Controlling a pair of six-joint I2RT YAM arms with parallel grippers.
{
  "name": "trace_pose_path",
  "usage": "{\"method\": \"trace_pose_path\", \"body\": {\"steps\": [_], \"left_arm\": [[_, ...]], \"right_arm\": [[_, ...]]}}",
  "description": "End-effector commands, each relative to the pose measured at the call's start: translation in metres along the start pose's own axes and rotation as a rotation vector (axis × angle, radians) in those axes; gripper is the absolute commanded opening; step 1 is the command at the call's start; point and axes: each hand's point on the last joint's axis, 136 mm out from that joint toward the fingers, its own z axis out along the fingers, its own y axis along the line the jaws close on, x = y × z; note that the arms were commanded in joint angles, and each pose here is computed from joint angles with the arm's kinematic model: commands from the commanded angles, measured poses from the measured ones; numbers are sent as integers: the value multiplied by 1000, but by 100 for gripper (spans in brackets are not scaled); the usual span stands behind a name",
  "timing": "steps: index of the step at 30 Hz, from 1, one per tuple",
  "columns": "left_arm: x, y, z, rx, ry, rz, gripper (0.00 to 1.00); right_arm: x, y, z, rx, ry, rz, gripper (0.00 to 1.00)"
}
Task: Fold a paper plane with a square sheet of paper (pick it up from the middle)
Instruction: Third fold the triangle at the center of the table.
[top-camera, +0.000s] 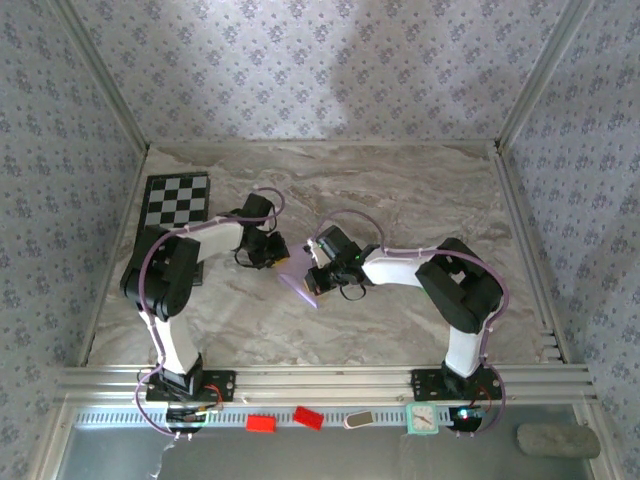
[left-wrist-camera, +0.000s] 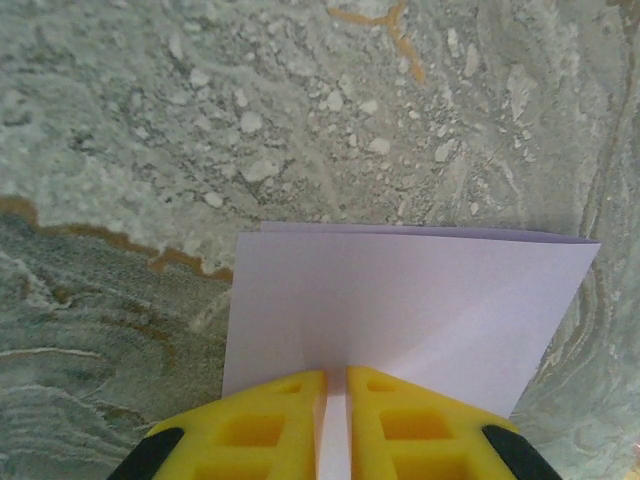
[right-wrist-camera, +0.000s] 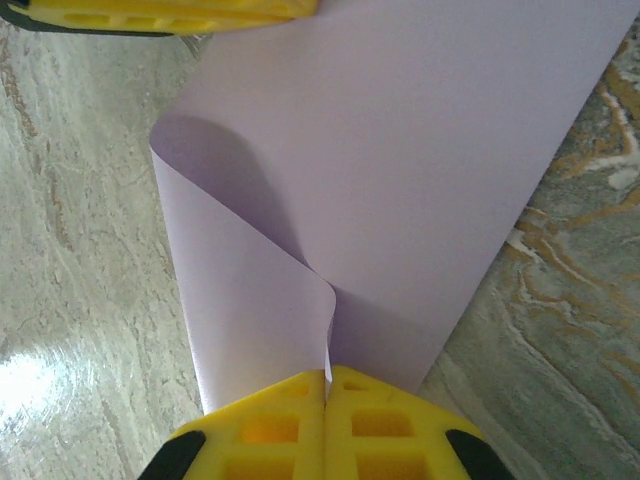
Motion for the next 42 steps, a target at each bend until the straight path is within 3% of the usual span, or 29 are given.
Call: {"method": "trace_pose_path", "body": {"steps": [1,20,31,36,42], "left_arm": [[13,20,13,-85,61,3,15],[6,1,1,-42,40,54,14],[-10,-21,-51,28,-131,35,18],[5,-18,-65,108,-174,-31,19],[37,-29,-65,243,-144,-70,18]], "right_arm": [[-9,-2,-5,22,-12,15,5],[3,-9,5,32,41,23,5],[9,-14,8,45,66,40,5],[9,-14,8,43,66,48,5],[9,-16,8,39,69,68,5]]}}
